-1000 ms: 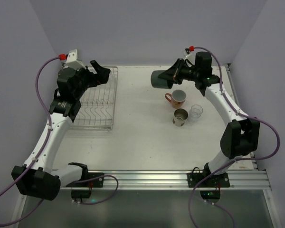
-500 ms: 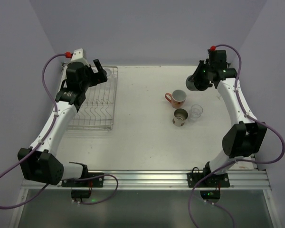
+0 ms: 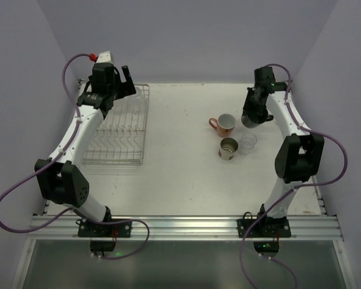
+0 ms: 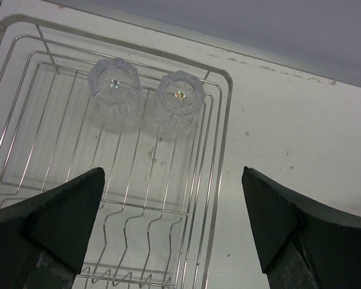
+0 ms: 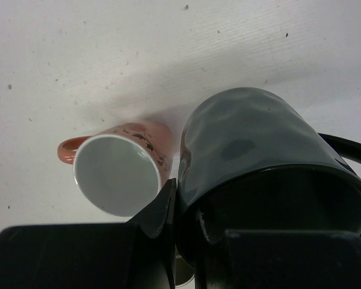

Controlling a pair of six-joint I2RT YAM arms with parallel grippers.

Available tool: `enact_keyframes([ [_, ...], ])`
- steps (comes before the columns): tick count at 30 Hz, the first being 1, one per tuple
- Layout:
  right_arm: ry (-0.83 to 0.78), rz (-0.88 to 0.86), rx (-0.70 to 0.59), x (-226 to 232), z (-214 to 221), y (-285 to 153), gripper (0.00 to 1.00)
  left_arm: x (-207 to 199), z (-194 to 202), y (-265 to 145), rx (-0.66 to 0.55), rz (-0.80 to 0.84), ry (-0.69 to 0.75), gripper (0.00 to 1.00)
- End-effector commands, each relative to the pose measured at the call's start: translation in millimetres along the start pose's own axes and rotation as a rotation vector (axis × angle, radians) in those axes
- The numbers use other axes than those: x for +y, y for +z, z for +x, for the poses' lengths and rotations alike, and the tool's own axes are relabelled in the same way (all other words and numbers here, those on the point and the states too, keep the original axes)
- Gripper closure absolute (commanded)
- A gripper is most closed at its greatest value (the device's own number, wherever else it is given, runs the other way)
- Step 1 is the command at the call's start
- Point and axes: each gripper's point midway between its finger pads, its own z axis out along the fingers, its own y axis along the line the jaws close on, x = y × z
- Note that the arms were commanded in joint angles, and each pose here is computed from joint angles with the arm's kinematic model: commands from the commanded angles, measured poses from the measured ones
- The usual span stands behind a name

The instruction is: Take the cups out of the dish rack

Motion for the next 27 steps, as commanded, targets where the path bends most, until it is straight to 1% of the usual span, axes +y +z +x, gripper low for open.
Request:
enact_keyframes([
  [1,-0.034,0.003,-0.078,0.8,-23.2,-9.4,1.0,5.2,-19.4,-1.6,-0.032,-0.032,-0.014,0.0],
  [3,-0.036,0.022,-0.063,-2.0,-20.4,-1.9,1.0,7.2,-19.9,4.0,-0.026,-0.043,-0.026,0.0],
  [11,-0.032,0.045,-0.003,-5.4,-8.6,24.2,1.0,22.4,-3.8,36.0,0.079,-0.106,-0.023,0.0],
  [19,-0.043,0.076,0.045,-3.8,0.9,47.0,1.0,28.5,2.3,52.6,0.106,-0.104,-0.047,0.0],
  [27,-0.058,0.117,0.065,-2.8,6.9,54.5,1.0,30.8,7.1,64.1,0.134,-0.11,-0.045,0.0],
])
